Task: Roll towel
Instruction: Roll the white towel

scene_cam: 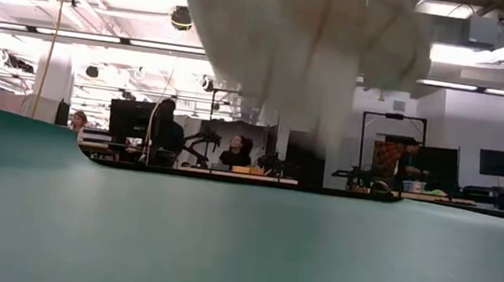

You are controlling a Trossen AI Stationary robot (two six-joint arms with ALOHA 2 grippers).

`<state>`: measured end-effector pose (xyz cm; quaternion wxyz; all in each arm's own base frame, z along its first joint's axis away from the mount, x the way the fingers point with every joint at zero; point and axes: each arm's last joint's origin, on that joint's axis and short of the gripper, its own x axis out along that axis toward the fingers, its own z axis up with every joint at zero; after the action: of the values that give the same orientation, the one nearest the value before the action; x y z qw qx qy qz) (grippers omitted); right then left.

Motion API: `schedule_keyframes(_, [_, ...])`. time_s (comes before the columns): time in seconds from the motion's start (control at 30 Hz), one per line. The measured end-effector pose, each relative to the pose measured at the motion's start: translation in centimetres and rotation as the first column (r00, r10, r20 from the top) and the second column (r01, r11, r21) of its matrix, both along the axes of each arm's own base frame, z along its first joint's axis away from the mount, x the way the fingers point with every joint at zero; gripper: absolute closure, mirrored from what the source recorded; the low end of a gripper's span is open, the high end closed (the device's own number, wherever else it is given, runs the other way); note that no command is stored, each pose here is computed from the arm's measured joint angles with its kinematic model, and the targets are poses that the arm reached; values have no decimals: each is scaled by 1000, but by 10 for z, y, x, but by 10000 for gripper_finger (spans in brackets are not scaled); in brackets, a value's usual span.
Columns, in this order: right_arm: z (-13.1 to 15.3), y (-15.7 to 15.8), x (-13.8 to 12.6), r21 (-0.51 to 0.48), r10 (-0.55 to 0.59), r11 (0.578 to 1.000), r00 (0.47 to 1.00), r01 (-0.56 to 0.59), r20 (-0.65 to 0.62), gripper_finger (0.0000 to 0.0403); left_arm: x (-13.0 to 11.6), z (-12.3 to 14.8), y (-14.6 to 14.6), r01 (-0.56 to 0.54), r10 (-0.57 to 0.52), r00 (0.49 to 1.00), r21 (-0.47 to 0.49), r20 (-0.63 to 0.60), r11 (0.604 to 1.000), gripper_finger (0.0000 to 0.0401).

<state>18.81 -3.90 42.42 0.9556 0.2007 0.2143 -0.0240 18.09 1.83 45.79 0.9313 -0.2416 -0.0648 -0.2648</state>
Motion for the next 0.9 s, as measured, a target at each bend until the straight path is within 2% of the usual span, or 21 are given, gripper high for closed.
schedule_keyframes(0.07, [-1,3,-3,22,-55,998,998,55,-25,395,-9,5,-1,-39,40,999,-35,25,999,401])
schedule_keyframes(0.1, [-2,3,-5,30,-102,994,994,104,-44,395,-14,4,-2,-77,76,997,-56,-6,996,401])
schedule_keyframes(0.17, [-8,2,-7,28,-212,976,971,217,-111,395,-21,-8,1,-220,205,965,-77,-160,973,401])
schedule_keyframes(0.2, [-12,1,-6,16,-254,965,954,260,-158,395,-23,-18,2,-315,289,922,-65,-260,947,401])
schedule_keyframes(0.23, [-16,0,-5,14,-275,959,941,283,-199,395,-26,-30,5,-412,368,848,-37,-382,911,401])
schedule_keyframes(0.3, [-29,-3,-1,-2,-315,943,894,332,-317,395,-34,-59,9,-569,474,615,61,-630,820,401])
schedule_keyframes(0.37, [-41,-8,6,-5,-328,933,846,359,-420,395,-39,-87,13,-658,513,387,161,-766,736,401])
schedule_keyframes(0.4, [-47,-10,11,-10,-327,932,828,362,-455,395,-40,-99,14,-676,512,314,190,-799,712,401])
schedule_keyframes(0.43, [-52,-11,17,-15,-323,932,813,361,-484,395,-41,-109,14,-685,504,272,203,-819,700,401])
schedule_keyframes(0.53, [-65,-15,34,-53,-304,943,785,329,-539,394,-41,-136,14,-691,474,228,202,-851,694,401])
schedule_keyframes(0.67, [-86,-24,57,-128,-283,957,737,261,-614,382,-33,-167,14,-695,413,225,152,-882,702,401])
schedule_keyframes(0.8, [-104,-35,71,-212,-327,945,668,250,-669,356,-25,-186,14,-675,372,280,94,-885,731,401])
schedule_keyframes(0.9, [-111,-42,75,-301,-379,925,634,233,-674,339,-23,-188,15,-667,385,306,92,-871,740,401])
